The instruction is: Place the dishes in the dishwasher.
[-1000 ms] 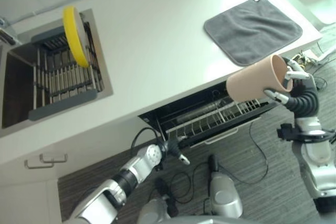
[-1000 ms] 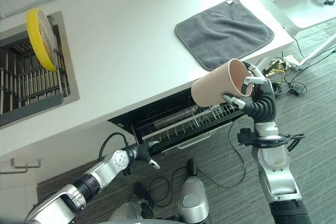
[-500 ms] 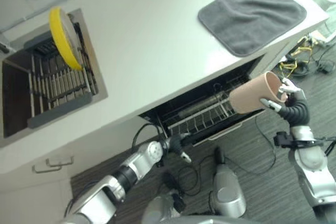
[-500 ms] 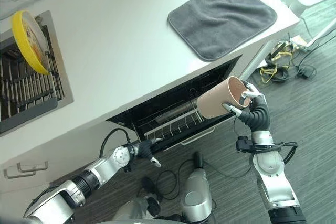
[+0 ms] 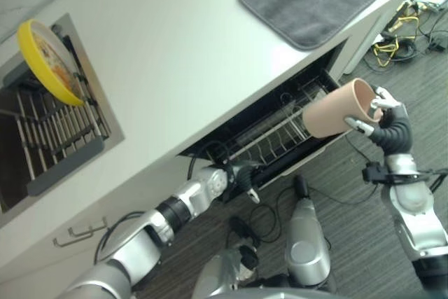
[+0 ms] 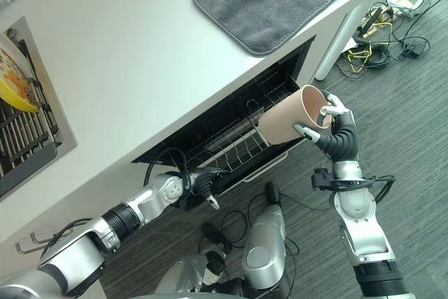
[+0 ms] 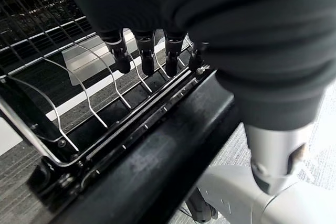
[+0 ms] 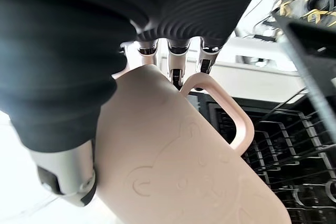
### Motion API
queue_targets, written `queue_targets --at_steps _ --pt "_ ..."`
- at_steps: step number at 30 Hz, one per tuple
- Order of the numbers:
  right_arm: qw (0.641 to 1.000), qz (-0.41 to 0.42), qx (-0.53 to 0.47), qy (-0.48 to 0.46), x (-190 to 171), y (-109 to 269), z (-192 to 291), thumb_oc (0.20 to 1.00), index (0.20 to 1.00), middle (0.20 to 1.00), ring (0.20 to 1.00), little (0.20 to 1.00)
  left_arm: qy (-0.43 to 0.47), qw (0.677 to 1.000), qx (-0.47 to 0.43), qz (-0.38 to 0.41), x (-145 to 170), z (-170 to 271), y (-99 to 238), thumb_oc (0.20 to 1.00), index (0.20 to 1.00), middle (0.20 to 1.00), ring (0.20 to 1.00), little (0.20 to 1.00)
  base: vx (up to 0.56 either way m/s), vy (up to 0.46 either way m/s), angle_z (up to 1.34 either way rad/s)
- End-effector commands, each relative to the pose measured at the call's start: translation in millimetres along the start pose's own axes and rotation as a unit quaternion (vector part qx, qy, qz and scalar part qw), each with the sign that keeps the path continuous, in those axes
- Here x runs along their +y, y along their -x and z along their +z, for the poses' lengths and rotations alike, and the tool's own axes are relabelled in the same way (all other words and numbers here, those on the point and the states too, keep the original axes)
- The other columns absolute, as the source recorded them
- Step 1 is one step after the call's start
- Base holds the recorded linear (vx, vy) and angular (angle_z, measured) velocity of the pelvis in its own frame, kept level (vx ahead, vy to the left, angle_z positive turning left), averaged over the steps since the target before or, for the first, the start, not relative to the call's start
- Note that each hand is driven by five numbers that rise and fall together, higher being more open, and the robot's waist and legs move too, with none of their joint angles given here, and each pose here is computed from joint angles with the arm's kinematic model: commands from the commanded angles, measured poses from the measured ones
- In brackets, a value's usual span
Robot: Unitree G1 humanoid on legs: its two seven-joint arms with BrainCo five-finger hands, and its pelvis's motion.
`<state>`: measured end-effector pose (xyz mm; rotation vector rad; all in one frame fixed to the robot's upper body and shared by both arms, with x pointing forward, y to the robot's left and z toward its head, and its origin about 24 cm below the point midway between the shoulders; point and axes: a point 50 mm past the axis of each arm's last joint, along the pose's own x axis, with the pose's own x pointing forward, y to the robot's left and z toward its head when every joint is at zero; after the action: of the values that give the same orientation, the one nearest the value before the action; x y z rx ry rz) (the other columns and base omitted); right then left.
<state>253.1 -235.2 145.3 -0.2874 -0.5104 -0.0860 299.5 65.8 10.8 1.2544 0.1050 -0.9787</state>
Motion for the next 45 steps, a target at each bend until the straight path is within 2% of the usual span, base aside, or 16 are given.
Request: queue_targets --at_steps 1,9,11,14,15,18,20,25,26,31,38,43,45 --pt "0.998 0.009 -0.059 0.005 -1.4 -7.0 17.8 0.2 0.2 0.2 0.2 0.2 0.006 0.995 -0.062 -0.075 -52.6 31.9 -5.6 1.0 1.0 1.0 1.0 1.0 0.0 0.0 0.0" --pt "0.997 0.017 -0.072 0.017 6.2 -16.7 24.2 0.2 0.2 0.2 0.2 0.2 -0.018 0.995 -0.049 -0.086 -59.2 30.5 -7.0 1.0 1.0 1.0 1.0 1.0 0.01 -0.017 0.03" --pt "1.0 0.003 -0.004 -0.017 11.0 -37.5 2.5 0.2 0.2 0.2 0.2 0.2 -0.034 0.992 -0.057 -0.103 -60.1 34.4 -6.0 1.0 1.0 1.0 1.0 1.0 0.03 -0.158 -0.03" --pt "1.0 -0.009 0.028 -0.004 8.6 -50.7 -8.9 0.2 0.2 0.2 0.2 0.2 -0.049 0.991 -0.058 -0.113 -56.7 35.5 -4.6 1.0 1.0 1.0 1.0 1.0 0.0 -0.108 0.19" --pt "0.997 -0.002 0.054 0.06 -3.0 -72.1 -10.1 0.2 0.2 0.2 0.2 0.2 -0.079 0.987 -0.058 -0.128 -50.6 31.8 -0.3 1.0 1.0 1.0 1.0 1.0 -0.03 -0.122 0.27" --pt "0.991 -0.006 0.085 0.105 -16.3 -80.7 -15.6 0.2 0.2 0.2 0.2 0.2 -0.092 0.986 -0.057 -0.129 -45.1 30.9 3.2 1.0 1.0 1.0 1.0 1.0 -0.04 -0.123 0.22" --pt "0.977 -0.013 0.125 0.171 -35.9 -90.3 -24.8 0.2 0.2 0.2 0.2 0.2 -0.108 0.984 -0.059 -0.13 -41.7 29.5 7.3 1.0 1.0 1.0 1.0 1.0 -0.05 -0.134 0.16" --pt "0.963 -0.038 0.178 0.201 -50.9 -92.6 -39.8 0.2 0.2 0.2 0.2 0.2 -0.121 0.983 -0.057 -0.127 -37.5 27.9 8.5 1.0 1.0 1.0 1.0 1.0 -0.03 -0.05 0.11" --pt "0.949 -0.032 0.198 0.245 -56.2 -95.1 -44.4 0.2 0.2 0.2 0.2 0.2 -0.126 0.982 -0.057 -0.126 -33.4 26.7 8.8 1.0 1.0 1.0 1.0 1.0 -0.05 -0.03 0.02" --pt "0.933 -0.011 0.227 0.28 -57.7 -103.1 -50.5 0.2 0.2 0.2 0.2 0.2 -0.142 0.981 -0.062 -0.118 -26.5 28.2 9.2 1.0 1.0 1.0 1.0 1.0 -0.07 -0.024 0.07" --pt "0.877 0.07 0.197 0.433 -39.4 -122.1 -46.5 0.2 0.2 0.2 0.2 0.2 -0.167 0.978 -0.07 -0.102 -12.6 32.5 8.9 1.0 1.0 1.0 1.0 1.0 -0.06 -0.009 0.04" --pt "0.876 0.076 0.182 0.441 -30.0 -138.0 -36.3 0.2 0.2 0.2 0.2 0.2 -0.179 0.975 -0.08 -0.105 -7.6 32.8 12.8 1.0 1.0 1.0 1.0 1.0 -0.03 0.002 0.06" --pt "0.878 0.046 0.184 0.439 -30.8 -147.0 -28.7 0.2 0.2 0.2 0.2 0.2 -0.18 0.976 -0.084 -0.091 0.9 34.9 15.5 1.0 1.0 1.0 1.0 1.0 -0.04 0.02 0.04"
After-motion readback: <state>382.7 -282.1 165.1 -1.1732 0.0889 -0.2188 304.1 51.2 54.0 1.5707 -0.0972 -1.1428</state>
